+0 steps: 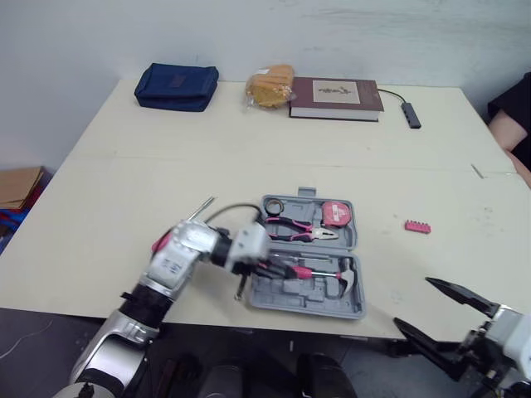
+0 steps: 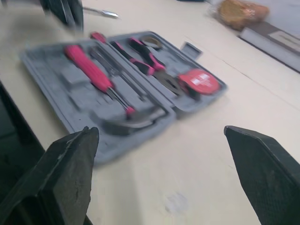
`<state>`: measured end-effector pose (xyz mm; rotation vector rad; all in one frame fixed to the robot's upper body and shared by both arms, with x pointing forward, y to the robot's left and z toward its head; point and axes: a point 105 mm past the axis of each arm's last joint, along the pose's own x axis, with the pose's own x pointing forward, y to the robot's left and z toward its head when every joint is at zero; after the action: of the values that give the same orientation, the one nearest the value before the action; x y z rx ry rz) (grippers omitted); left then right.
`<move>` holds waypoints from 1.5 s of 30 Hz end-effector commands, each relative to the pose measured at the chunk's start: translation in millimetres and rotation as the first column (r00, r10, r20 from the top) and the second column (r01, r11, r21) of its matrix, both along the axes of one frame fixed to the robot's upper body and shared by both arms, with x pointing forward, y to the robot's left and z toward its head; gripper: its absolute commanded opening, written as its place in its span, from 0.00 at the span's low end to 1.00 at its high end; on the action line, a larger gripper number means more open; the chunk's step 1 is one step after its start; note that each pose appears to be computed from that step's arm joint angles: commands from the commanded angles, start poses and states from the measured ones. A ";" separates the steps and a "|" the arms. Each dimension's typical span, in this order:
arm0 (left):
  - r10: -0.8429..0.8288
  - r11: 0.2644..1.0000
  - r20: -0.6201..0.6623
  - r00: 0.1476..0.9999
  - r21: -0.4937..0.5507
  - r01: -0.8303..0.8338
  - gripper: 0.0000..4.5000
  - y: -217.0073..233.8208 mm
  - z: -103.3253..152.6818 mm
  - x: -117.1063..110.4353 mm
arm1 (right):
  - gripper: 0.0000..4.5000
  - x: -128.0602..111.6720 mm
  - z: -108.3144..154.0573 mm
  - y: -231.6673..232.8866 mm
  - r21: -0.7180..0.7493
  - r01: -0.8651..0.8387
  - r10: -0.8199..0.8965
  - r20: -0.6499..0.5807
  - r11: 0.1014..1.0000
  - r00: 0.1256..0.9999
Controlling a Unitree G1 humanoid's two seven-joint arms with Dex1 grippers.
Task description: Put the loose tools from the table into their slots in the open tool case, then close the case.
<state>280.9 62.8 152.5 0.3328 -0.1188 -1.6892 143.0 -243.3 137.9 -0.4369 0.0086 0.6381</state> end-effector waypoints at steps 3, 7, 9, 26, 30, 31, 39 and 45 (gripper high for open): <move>0.214 0.976 0.029 0.976 -0.042 -0.213 0.58 62.6 15.3 16.8 | 1.00 -16.5 6.0 -40.4 -0.063 0.152 -0.146 0.092 0.986 0.985; 0.452 0.890 0.035 0.891 0.049 -0.454 0.99 136.1 -1.9 25.9 | 1.00 -30.4 -5.2 -67.0 -0.082 0.251 -0.244 0.092 0.964 0.965; 0.606 0.796 0.009 0.796 0.003 -0.606 1.00 176.2 1.4 29.2 | 1.00 -37.1 -11.8 -80.4 -0.074 0.303 -0.296 0.093 0.950 0.951; 0.993 0.116 -0.032 0.115 0.032 -0.993 1.00 362.6 -29.6 -33.9 | 1.00 -72.3 -45.9 -160.4 0.019 0.588 -0.588 0.067 0.809 0.806; 0.983 0.177 -0.054 0.177 0.001 -0.984 1.00 348.0 -28.0 -23.2 | 1.00 -69.0 -51.6 -159.5 0.013 0.551 -0.550 0.059 0.835 0.833; 0.977 0.206 -0.059 0.206 -0.004 -0.978 1.00 341.2 -27.7 -19.3 | 1.00 -65.3 -52.4 -155.6 0.017 0.529 -0.529 0.061 0.849 0.847; 0.810 0.586 0.022 0.586 -0.064 -0.808 1.00 235.9 -3.0 2.8 | 1.00 -20.5 -34.6 -93.3 0.088 0.244 -0.255 0.147 0.966 0.956; 0.514 0.856 0.031 0.857 0.047 -0.515 1.00 153.5 5.4 5.9 | 1.00 0.8 -22.9 -35.8 0.108 -0.014 0.001 0.115 0.994 0.993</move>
<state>289.6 229.8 150.9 0.3643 0.0146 -1.0724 141.3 -289.6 104.8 -0.3563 -0.1115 0.5649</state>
